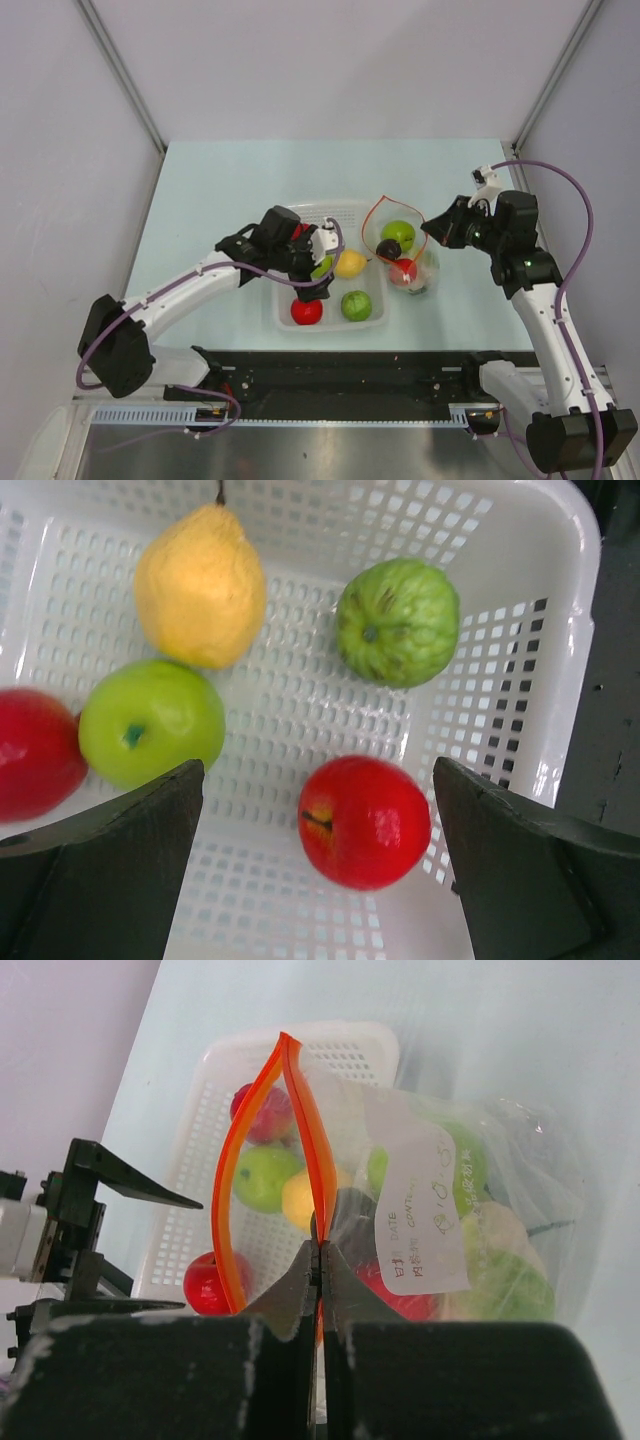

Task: Place the food in the zip-top bag and seal the zipper
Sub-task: Pick up the fake fruit from the bin.

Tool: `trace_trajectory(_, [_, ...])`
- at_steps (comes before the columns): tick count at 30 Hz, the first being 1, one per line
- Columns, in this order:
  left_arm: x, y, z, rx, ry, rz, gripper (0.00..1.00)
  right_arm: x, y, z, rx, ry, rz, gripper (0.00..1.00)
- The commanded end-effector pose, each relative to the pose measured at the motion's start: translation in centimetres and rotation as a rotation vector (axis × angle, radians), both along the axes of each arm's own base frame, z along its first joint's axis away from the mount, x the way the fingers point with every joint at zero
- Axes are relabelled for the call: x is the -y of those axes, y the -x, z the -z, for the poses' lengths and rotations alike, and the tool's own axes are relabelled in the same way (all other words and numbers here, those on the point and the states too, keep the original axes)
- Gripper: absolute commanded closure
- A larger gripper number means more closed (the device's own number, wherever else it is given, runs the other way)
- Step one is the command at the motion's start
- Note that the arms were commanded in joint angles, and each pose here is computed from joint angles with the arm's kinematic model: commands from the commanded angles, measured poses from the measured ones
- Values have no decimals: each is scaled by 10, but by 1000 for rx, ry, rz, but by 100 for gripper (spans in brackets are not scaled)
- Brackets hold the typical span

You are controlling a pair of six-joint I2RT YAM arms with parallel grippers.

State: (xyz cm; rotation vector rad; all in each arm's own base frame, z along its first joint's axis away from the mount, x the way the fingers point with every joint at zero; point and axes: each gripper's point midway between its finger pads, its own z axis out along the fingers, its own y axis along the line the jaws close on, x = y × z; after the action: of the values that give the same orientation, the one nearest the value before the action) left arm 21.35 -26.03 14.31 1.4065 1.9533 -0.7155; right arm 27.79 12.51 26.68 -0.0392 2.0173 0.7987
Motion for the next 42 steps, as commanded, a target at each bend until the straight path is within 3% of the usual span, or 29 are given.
trace_trajectory(1, [37, 1, 6, 57, 47, 94, 1, -3, -4, -5, 19, -16, -15, 100])
trace_trajectory(12, [84, 8, 60, -22, 7, 189, 0, -4, -5, -1, 10, -3, -18, 100])
trace_trajectory(23, [105, 10, 80, -53, 15, 203, 3, -3, -5, 2, 4, 8, -17, 100])
trace_trajectory(26, [108, 10, 71, -43, 44, 209, 16, -3, -4, 1, 8, 8, -24, 100])
trace_trajectory(27, [107, 12, 68, -50, 42, 208, 27, -4, -4, 1, 12, 11, -29, 100])
trace_trajectory(30, [99, 18, 41, -33, 62, 212, 43, -5, 0, 0, 18, 15, -41, 100])
trace_trajectory(37, [64, 35, -52, 133, 133, 250, 62, -8, 8, -2, 44, 33, -92, 100])
trace_trajectory(42, [72, 28, -121, 245, 226, 253, 69, -10, 11, -2, 56, 43, -125, 100])
